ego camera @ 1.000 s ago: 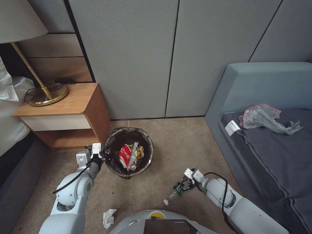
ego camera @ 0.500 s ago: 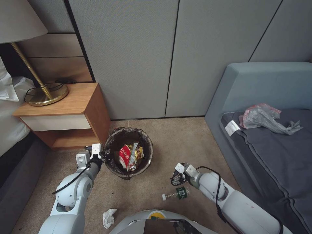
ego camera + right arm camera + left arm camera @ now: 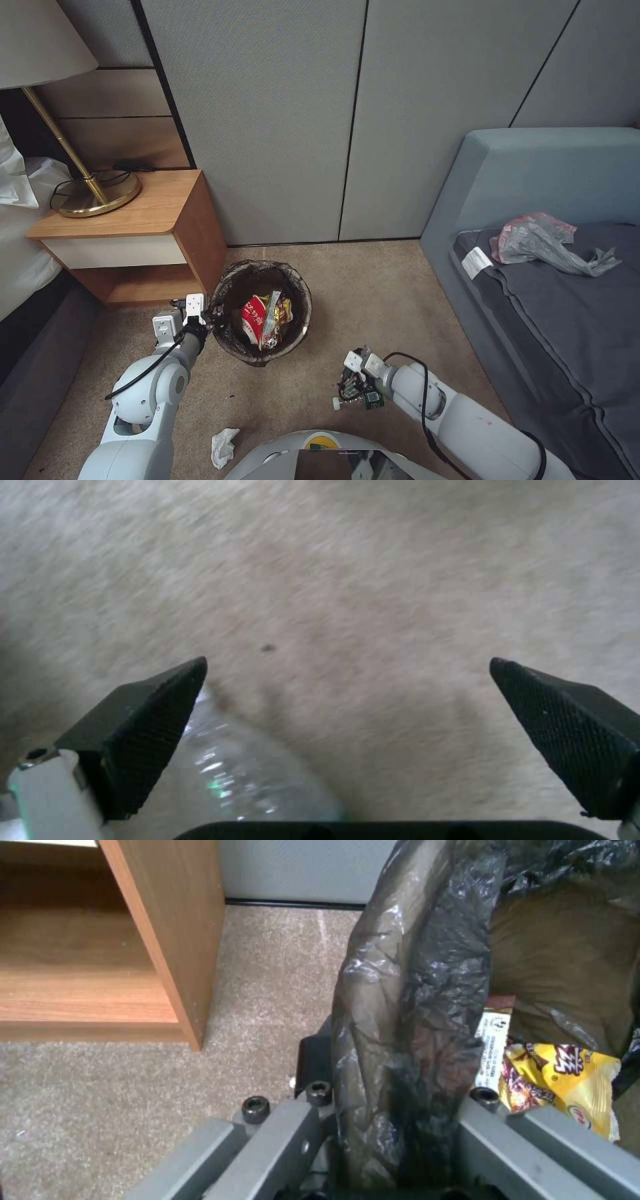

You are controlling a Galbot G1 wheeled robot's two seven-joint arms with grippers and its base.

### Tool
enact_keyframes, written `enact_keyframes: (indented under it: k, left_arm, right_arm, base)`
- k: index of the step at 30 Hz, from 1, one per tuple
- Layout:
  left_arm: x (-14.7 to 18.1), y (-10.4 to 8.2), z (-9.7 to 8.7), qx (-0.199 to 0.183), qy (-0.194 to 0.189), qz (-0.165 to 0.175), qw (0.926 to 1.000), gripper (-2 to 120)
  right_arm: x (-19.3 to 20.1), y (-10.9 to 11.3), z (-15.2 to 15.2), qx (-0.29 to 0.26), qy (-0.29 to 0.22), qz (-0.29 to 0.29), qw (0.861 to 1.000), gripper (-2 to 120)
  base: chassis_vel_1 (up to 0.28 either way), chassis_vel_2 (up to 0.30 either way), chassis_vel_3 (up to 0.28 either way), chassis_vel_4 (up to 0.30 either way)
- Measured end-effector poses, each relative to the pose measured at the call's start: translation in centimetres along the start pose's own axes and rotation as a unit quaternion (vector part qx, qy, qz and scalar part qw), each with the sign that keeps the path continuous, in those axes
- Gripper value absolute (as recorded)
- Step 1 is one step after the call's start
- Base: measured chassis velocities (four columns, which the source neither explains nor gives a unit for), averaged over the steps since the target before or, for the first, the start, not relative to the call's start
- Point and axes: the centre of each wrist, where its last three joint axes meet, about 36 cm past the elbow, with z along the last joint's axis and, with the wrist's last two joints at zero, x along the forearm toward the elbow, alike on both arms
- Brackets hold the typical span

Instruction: Pick up the trash bin, then pick up the garbage from the floor and place it into the trash bin.

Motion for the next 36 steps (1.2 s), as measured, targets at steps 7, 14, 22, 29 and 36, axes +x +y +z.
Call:
enact_keyframes:
  k: [7,14,22,29,36]
  left_arm:
    - [-0.2,0.0,0.0,0.001,0.0,0.0,1.0,0]
    - [-0.3,0.1,0.0,-0.001,0.0,0.0,1.0,0]
    - [-0.3,0.3,0.1,-0.001,-0.001,-0.002,1.0,0]
    - [-0.4,0.3,0.0,-0.001,-0.002,-0.002,1.0,0]
    - [-0.4,0.5,0.0,-0.001,-0.002,-0.005,1.0,0]
  right_arm:
    - [-0.2,1.5,1.3,0.014,0.01,-0.012,1.0,100]
    - [0.0,1.9,1.6,0.02,0.014,-0.015,1.0,100]
    - [-0.3,2.4,2.7,0.021,0.025,-0.019,0.999,100]
    - [-0.8,2.3,4.0,0.017,0.035,-0.019,0.999,100]
    - [-1.4,2.0,5.8,0.006,0.051,-0.019,0.999,100]
  base:
    - [0.0,0.0,0.0,0.0]
    - [0.0,0.0,0.0,0.0]
    - [0.0,0.0,0.0,0.0]
    - [0.0,0.0,0.0,0.0]
    - [0.0,0.0,0.0,0.0]
